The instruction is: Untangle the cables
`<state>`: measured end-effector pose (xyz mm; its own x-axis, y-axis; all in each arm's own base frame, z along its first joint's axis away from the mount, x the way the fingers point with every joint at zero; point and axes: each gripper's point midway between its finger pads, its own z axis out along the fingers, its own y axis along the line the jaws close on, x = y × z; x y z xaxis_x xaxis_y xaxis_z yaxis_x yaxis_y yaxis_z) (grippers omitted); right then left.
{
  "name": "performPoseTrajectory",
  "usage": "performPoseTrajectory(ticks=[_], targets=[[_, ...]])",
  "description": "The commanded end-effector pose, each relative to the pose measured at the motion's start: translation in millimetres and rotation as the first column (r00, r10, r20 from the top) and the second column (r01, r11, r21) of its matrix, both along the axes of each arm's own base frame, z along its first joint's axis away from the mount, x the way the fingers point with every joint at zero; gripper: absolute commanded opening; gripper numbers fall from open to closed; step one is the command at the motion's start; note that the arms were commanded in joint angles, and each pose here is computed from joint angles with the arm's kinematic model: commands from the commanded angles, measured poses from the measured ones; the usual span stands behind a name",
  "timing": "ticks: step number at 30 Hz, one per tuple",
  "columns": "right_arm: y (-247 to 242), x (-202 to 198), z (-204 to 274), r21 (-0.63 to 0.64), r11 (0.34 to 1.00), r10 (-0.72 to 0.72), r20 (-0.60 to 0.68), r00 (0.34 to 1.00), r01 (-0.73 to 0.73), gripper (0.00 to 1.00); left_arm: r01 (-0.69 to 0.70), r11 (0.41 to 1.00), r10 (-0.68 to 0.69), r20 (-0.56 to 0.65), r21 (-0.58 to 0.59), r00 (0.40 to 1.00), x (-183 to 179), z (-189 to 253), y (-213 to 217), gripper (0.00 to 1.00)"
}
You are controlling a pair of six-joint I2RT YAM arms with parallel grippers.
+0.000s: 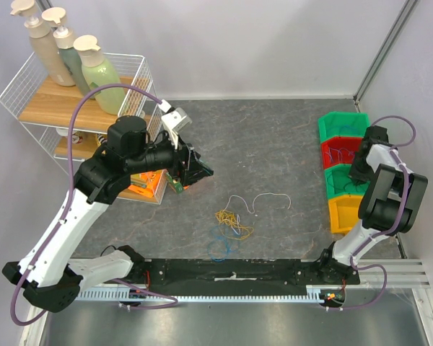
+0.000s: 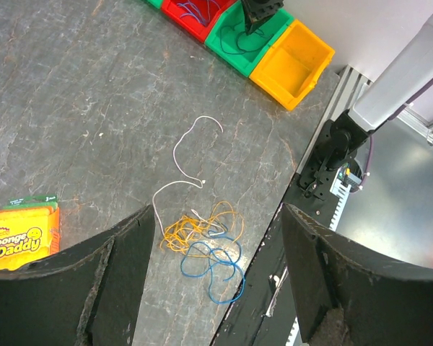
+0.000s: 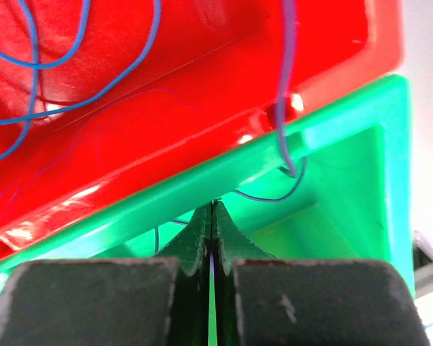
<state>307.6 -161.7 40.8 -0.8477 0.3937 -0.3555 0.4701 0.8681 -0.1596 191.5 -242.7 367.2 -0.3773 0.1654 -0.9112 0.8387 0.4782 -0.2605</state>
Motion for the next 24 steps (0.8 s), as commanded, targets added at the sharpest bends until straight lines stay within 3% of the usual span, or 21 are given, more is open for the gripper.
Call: performPoseTrajectory(ticks=[1,3,6,10,16,24], targets=[[-26,-4,25,-0.145,0.986,-0.078,0.023,0.997,0.081,0.0,-0.004,1.0,0.004,0.041,0.014,0.999,2,0,4,0.77],[-35,-11,28,-0.205,0.974,-0.102,0.003,0.995,0.1,0.0,-0.004,1.0,0.004,0.042,0.013,0.999,1,0,5,0.77],[-29,-8,23,-0.173,0.98,-0.091,0.031,0.995,0.095,0.02,-0.002,1.0,0.002,0.039,0.012,0.999,1,-1,4,0.77],[-17,0,25,-0.099,0.993,-0.066,0.048,0.997,0.071,0.2,-0.001,1.0,0.001,0.041,0.009,0.999,-1,0,5,0.77],[3,13,96,-0.011,0.993,-0.111,0.266,0.958,0.118,0.45,-0.002,1.0,0.002,0.036,0.008,0.999,1,-1,3,0.77],[-18,38,116,-0.08,0.99,-0.091,0.289,0.953,0.119,0.53,-0.002,1.0,0.001,0.038,0.014,0.999,0,-4,4,0.77]])
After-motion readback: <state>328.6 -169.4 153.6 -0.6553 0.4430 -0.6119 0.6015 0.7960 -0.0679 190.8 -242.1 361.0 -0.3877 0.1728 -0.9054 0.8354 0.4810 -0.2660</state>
